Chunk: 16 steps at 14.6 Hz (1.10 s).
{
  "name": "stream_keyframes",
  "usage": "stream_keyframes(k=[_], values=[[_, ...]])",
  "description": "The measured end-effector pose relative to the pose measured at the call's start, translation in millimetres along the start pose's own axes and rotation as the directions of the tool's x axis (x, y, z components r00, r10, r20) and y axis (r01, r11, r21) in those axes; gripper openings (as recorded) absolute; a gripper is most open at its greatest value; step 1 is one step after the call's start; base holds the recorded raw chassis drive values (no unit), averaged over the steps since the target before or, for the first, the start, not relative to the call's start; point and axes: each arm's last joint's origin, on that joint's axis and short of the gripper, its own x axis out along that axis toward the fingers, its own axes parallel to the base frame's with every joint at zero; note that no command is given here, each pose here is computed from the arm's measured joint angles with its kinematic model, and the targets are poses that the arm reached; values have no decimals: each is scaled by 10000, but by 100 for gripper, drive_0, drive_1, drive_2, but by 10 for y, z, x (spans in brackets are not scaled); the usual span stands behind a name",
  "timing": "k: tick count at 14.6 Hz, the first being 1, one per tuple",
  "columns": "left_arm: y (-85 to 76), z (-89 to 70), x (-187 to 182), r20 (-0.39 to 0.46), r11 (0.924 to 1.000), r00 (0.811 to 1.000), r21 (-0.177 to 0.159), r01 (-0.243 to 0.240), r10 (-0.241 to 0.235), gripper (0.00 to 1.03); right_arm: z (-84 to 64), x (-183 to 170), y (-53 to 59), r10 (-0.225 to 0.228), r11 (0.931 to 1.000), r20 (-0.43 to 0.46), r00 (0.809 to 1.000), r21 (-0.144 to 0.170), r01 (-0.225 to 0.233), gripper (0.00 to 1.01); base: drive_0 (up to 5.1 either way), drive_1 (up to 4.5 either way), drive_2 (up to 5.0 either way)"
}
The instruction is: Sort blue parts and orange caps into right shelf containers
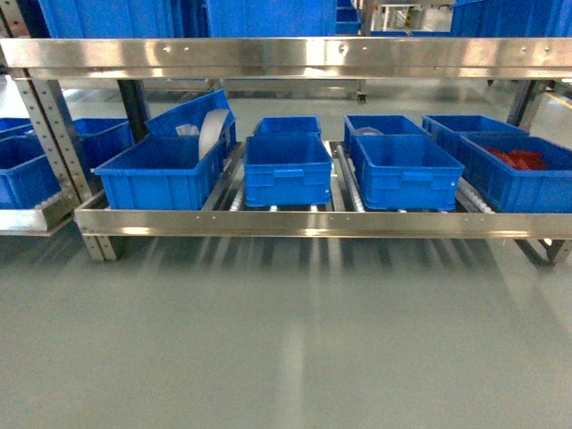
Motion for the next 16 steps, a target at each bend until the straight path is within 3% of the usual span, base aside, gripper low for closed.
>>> stream_keyframes(k=[3,6,16], values=[[-4,1,0,7,10000,10000,4,52,-52,44,0,0,-1,-31,10000,-3,10000,-1,31,43,0,0,0],[2,10,-8,81,10000,10000,3,-27,27,44,0,0,-1,-34,10000,0,10000,-3,34,43,-21,360,-401],[0,2,-2,13,10000,10000,1,-14,14,44,-2,0,-1,-27,10000,-21,10000,-37,27,43,290,184,-504]])
